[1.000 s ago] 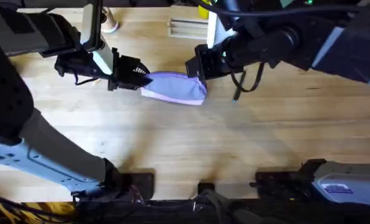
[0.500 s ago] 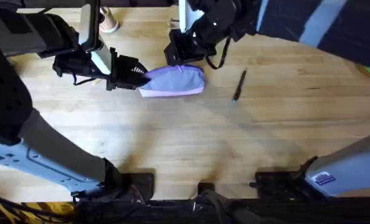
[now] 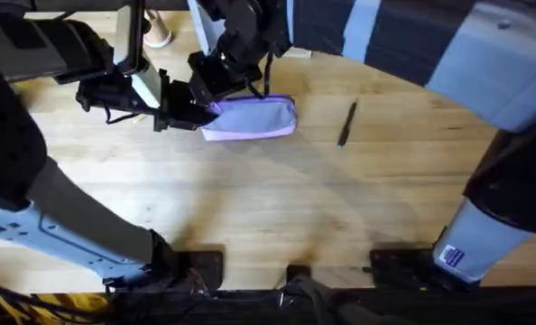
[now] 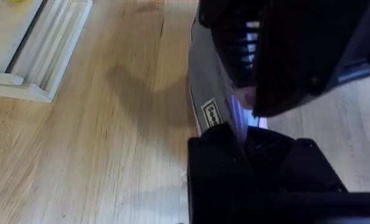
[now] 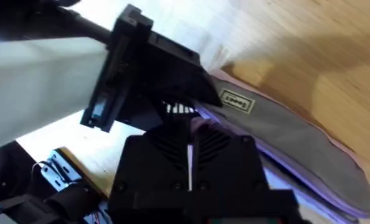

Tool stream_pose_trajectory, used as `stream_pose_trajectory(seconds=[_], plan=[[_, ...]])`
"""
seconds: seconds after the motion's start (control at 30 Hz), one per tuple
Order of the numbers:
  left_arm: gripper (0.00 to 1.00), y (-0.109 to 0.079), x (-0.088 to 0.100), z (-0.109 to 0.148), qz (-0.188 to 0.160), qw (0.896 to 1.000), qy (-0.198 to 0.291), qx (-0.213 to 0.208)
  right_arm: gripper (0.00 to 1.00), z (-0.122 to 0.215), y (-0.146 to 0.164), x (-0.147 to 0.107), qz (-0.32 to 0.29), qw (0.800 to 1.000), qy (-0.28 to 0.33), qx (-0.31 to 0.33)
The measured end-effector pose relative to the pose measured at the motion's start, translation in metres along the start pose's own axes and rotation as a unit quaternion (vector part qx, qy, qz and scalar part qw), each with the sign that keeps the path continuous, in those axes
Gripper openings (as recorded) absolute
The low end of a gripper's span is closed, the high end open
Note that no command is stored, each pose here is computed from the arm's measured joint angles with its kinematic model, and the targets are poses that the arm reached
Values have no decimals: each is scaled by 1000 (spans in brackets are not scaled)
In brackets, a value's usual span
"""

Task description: Unzip the bag, pick up the pens from the table one at a time and place them inside, then zip the bag closed.

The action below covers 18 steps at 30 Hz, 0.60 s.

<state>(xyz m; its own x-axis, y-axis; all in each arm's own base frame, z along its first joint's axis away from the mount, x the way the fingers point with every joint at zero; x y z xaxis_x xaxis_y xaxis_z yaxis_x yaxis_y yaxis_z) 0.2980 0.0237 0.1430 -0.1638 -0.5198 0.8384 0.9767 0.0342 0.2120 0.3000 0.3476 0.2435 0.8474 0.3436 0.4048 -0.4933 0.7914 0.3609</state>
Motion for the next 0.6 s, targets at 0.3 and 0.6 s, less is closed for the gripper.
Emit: stream_pose_trajectory(seconds=[0.3, 0.6], plan=[[42, 0, -2, 2, 1, 1000, 2, 4, 30, -11, 9, 5, 23, 999, -16, 24], [42, 0, -3, 3, 2, 1000, 7, 4, 30, -27, 11, 5, 25, 997, 1, 68]])
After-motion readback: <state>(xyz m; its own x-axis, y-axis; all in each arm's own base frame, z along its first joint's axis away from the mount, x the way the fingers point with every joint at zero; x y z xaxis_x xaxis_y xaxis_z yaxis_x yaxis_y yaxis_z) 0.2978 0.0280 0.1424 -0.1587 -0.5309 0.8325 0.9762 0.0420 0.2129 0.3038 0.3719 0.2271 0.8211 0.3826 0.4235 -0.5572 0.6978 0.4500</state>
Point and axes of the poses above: each hand's point on the last joint's axis, 136 mm out from that joint toward the fingers, its own z axis back along the fingers, its own y axis along the line the jaws close on, x = y × z, the point moved 10 cm from there along z, back along the fingers, and after that the axes turned 6 degrees about -z, right-handed, at the moved point
